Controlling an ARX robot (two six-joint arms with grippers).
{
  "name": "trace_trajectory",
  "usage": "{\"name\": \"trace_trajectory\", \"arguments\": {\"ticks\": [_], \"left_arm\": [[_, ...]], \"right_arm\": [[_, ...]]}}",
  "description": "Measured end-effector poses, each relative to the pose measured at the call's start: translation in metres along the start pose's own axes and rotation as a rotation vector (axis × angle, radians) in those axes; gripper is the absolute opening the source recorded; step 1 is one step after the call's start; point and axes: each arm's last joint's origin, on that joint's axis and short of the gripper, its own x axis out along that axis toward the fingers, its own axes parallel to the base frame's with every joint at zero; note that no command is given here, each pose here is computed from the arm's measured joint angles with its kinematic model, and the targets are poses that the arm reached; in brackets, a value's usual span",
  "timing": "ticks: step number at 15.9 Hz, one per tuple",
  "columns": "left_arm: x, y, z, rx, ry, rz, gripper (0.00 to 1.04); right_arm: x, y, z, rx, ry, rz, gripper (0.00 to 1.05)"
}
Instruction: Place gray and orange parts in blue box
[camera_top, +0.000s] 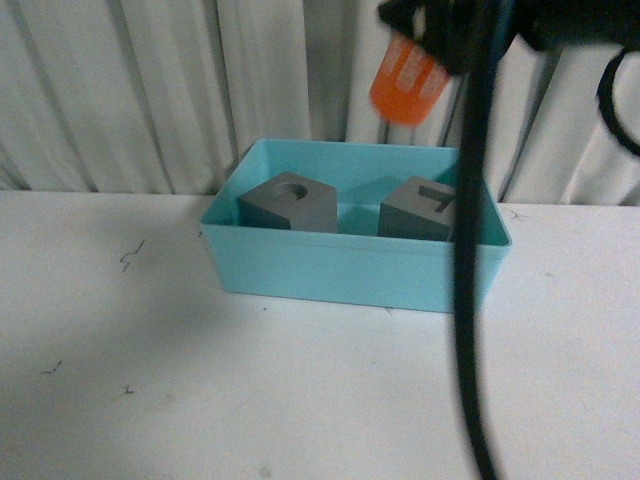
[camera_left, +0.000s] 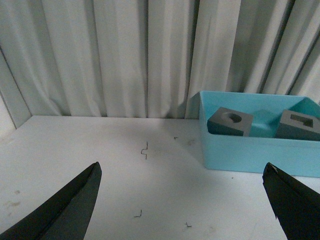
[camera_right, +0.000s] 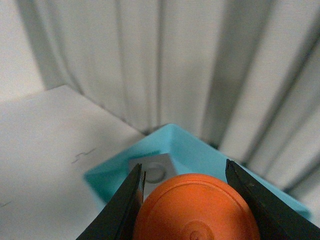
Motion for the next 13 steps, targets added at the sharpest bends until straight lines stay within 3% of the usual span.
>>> {"name": "trace_trajectory", "arguments": {"ticks": [1,3,5,8,13], "left_arm": [[0.000,0.000,0.000,0.000,0.000,0.000,0.98],[0.000,0.000,0.000,0.000,0.000,0.000,0.98],[0.000,0.000,0.000,0.000,0.000,0.000,0.98],[0.000,0.000,0.000,0.000,0.000,0.000,0.98],[0.000,0.000,0.000,0.000,0.000,0.000,0.98]], "right_arm": [[0.003,-0.016,0.003,0.011,-0.003,-0.081,0.46],[0.026,-0.032,-0.025,0.066,0.073,-0.181,0.46],[0.048,-0.028,-0.042,0.109,0.121,-0.191,0.46],[0.075,-0.019,-0.039,0.117,0.101,-0.188,0.46],[0.098,-0.010,-0.084,0.153,0.224,-0.213,0.46]]}}
